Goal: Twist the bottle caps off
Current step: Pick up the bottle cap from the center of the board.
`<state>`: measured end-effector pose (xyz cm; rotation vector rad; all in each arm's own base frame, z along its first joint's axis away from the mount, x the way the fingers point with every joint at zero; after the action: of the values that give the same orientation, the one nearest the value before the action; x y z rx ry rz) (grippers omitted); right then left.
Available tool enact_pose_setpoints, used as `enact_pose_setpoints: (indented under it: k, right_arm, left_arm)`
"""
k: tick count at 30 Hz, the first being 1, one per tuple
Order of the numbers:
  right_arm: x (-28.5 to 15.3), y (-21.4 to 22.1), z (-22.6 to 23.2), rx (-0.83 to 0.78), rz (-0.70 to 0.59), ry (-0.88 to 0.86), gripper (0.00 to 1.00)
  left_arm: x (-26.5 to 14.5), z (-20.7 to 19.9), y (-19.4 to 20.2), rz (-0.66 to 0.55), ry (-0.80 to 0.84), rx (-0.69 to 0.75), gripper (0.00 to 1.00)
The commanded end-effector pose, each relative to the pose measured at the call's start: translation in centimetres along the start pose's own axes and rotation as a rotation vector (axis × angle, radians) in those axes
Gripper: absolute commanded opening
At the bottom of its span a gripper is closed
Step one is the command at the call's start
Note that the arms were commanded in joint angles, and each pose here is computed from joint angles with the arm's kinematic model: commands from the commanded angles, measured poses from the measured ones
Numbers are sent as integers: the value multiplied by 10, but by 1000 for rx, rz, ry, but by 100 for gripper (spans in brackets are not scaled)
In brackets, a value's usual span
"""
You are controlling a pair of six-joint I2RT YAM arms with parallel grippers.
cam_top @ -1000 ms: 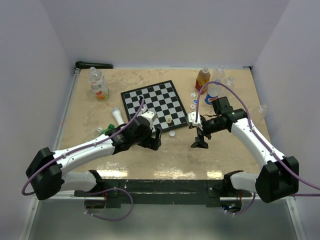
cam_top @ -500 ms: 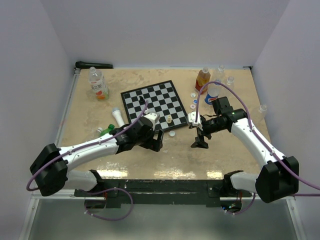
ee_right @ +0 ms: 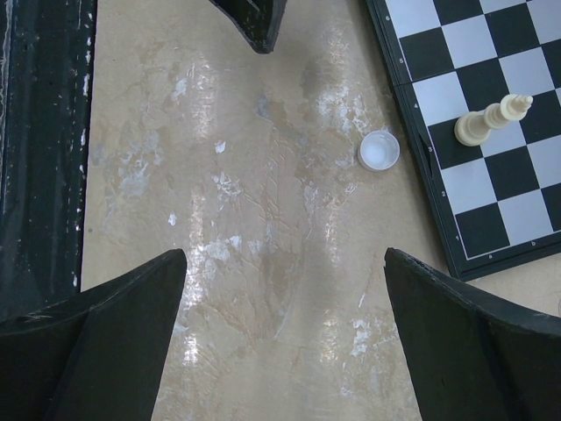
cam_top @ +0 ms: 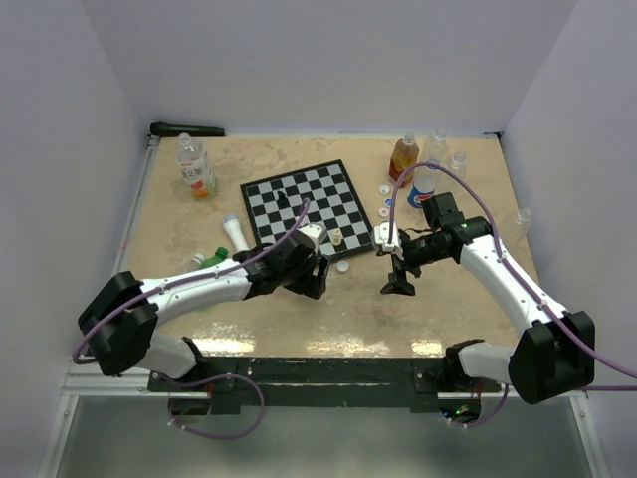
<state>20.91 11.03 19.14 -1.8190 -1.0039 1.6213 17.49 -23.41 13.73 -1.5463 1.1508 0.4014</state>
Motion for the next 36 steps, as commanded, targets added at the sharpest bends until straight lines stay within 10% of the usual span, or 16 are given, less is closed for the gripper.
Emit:
enact_pose_setpoints:
  k: [1,19,36]
  right_arm:
    - [0,-1,-1,-1,-11,10,98]
    - [0,0,-1,-6,-8,12,98]
    - [0,1,0,-3,-5,10,98]
  left_arm:
    - [7,-16,-24,-56,33,28,72]
    - [67,-44,-55,-119,11,-148,34]
    - [99,-42,-58,-117,-77,-144,32]
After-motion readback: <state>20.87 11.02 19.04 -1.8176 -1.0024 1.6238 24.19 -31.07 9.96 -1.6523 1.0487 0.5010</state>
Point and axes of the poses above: each gripper's point midway between its finger pads, its own x axis out along the fingers, its own z axis along the line the jaws close on, y = z × x, the point moved 8 cm from there along -x, back along the fingers, and after that the axes turned 9 degrees about -x, right-handed, at the moved point
